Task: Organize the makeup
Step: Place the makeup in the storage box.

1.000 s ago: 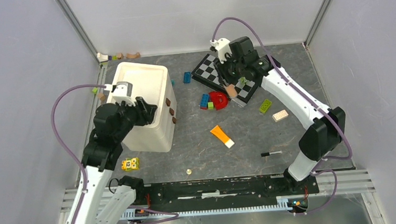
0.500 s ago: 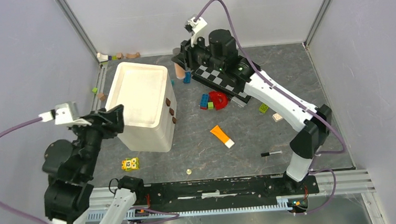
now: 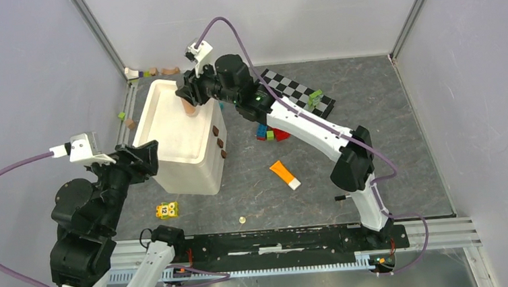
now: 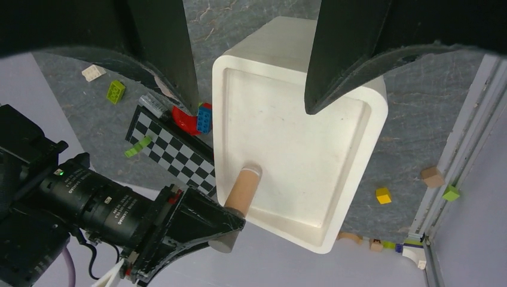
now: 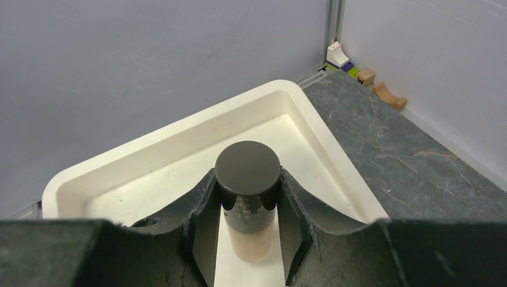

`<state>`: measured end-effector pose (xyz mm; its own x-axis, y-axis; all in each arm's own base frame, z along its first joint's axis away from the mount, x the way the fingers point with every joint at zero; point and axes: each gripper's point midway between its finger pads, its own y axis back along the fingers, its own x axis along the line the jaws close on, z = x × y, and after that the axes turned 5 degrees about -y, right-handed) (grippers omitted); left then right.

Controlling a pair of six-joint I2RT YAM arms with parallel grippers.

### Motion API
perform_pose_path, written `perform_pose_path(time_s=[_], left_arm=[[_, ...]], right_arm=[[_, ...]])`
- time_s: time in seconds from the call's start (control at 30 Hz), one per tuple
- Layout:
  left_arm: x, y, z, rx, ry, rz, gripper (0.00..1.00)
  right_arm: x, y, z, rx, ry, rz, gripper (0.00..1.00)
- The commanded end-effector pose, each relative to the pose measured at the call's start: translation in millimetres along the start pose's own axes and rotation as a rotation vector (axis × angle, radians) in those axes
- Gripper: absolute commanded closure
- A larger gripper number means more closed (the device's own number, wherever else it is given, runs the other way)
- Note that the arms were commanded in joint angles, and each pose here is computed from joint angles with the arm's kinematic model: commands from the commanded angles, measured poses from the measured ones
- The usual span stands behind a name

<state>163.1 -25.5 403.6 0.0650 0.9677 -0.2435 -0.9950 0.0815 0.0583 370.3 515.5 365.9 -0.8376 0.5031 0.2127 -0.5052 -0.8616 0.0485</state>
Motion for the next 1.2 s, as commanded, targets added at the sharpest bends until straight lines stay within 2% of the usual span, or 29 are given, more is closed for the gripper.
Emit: perform_pose_path(time_s=[0.0, 0.23, 0.57, 0.67, 1.0, 1.17], left_arm=[[4.2, 4.4, 1.9, -0.006, 0.014, 0.024, 0.27], [8.2, 8.7, 2.3, -0.013, 0.002, 0.037, 0.27], [10.9, 13.7, -0.3, -0.013, -0.009, 0.041, 0.26], [11.3, 14.8, -0.7, -0.014, -0.011, 0.041, 0.26], [12.0, 14.5, -5.4, -0.005, -0.017, 0.039, 0.26], [12.2, 15.1, -4.5, -0.008, -0.022, 0.039, 0.25]], right_arm=[[15.5, -4.0, 51.9, -0.162, 0.035, 0.011, 1.00], [19.4, -10.1, 51.8, -0.194, 0.068, -0.017, 1.00], [0.9, -26.3, 42.5, -0.219, 0.102, -0.099, 1.00], [-2.8, -31.7, 38.2, -0.223, 0.105, -0.112, 0.96], [-18.9, -38.7, 41.8, -0.266, 0.129, -0.166, 0.94], [-22.7, -40.7, 36.5, -0.253, 0.124, -0.164, 0.88]])
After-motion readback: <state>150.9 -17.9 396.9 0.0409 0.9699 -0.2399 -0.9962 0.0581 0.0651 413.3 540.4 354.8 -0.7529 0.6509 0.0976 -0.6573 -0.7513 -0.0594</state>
